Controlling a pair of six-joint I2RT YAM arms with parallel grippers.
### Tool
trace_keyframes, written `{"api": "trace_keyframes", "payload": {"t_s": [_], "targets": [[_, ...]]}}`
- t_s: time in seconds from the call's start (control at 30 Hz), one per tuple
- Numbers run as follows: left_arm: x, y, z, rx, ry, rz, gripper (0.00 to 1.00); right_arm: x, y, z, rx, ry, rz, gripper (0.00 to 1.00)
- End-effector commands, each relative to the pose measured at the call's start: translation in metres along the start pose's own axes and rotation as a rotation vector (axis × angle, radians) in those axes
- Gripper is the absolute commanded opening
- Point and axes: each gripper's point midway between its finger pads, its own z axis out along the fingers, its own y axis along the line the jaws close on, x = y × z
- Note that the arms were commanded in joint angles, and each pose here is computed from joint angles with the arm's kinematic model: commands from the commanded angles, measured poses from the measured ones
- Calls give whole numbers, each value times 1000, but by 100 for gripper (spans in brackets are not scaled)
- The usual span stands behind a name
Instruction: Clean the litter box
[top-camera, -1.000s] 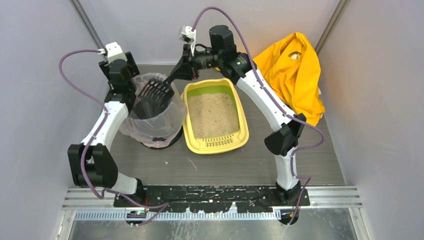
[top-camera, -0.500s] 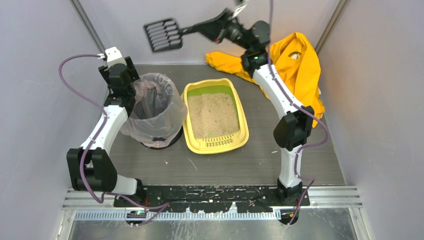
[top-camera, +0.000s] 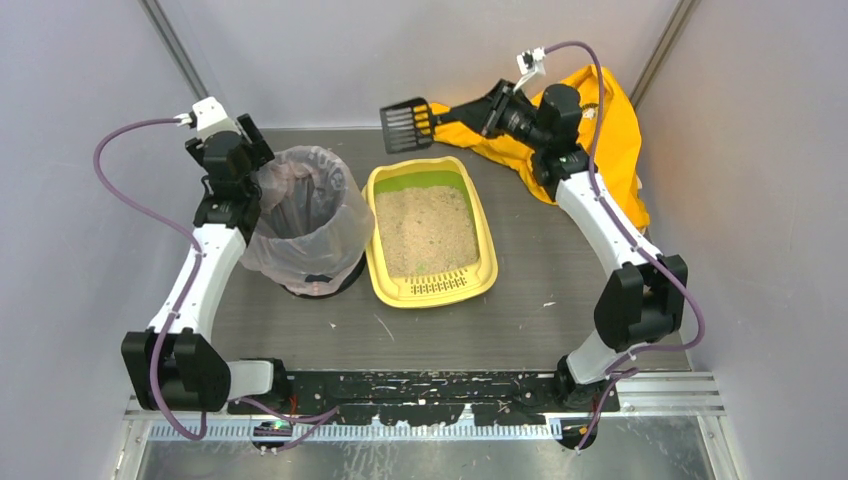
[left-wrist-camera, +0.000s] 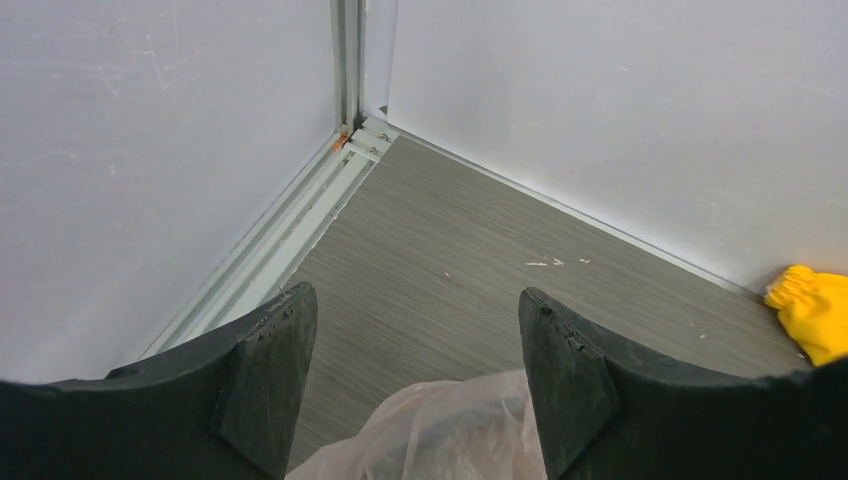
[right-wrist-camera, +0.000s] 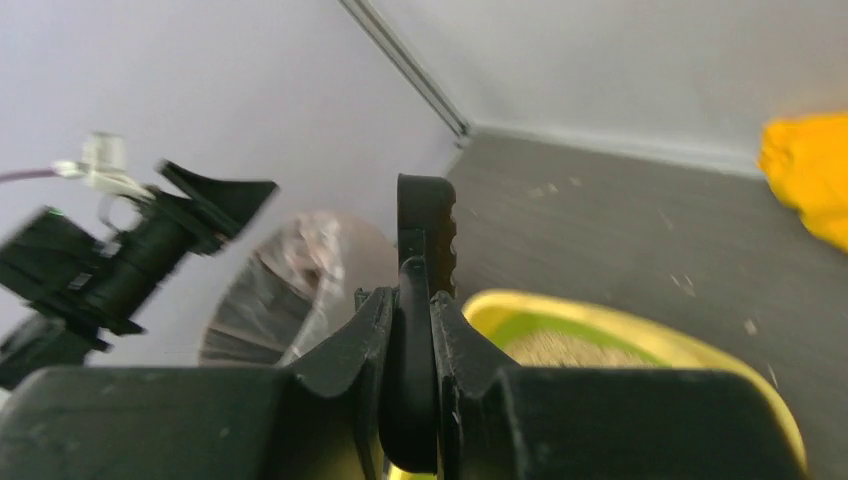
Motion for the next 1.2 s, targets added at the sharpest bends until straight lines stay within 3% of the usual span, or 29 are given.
{"api": "trace_keyframes", "payload": {"t_s": [0.0, 0.3, 0.5, 0.53, 0.57, 0.6, 0.67, 0.73, 0.93, 1.17], "targets": [[-40, -7, -23, 51, -59, -77, 74, 28, -26, -31, 170, 73, -74, 1], [-50, -44, -39, 177, -19, -160, 74, 140, -87, -76, 362, 417, -156, 1], [-25, -87, -37, 208, 140, -42, 88, 177, -86, -79, 339, 529, -100, 2], [-21, -94, -37, 213, 155, -15, 89, 177, -90, -82, 362, 540, -110, 5], [-23, -100, -38, 223, 156, -7, 90, 176, -94, -84, 388, 542, -124, 17], [-25, -106, -38, 232, 159, -6, 90, 174, -96, -86, 405, 539, -141, 32], [-27, -115, -39, 245, 177, -8, 91, 170, -103, -89, 446, 534, -161, 78], [-28, -119, -39, 241, 203, 2, 96, 167, -109, -91, 490, 535, -167, 98], [-31, -145, -42, 344, 287, 30, 100, 110, -125, -111, 714, 384, -264, 100], [-33, -169, -42, 419, 299, -23, 100, 57, -125, -130, 766, 241, -234, 100]]}}
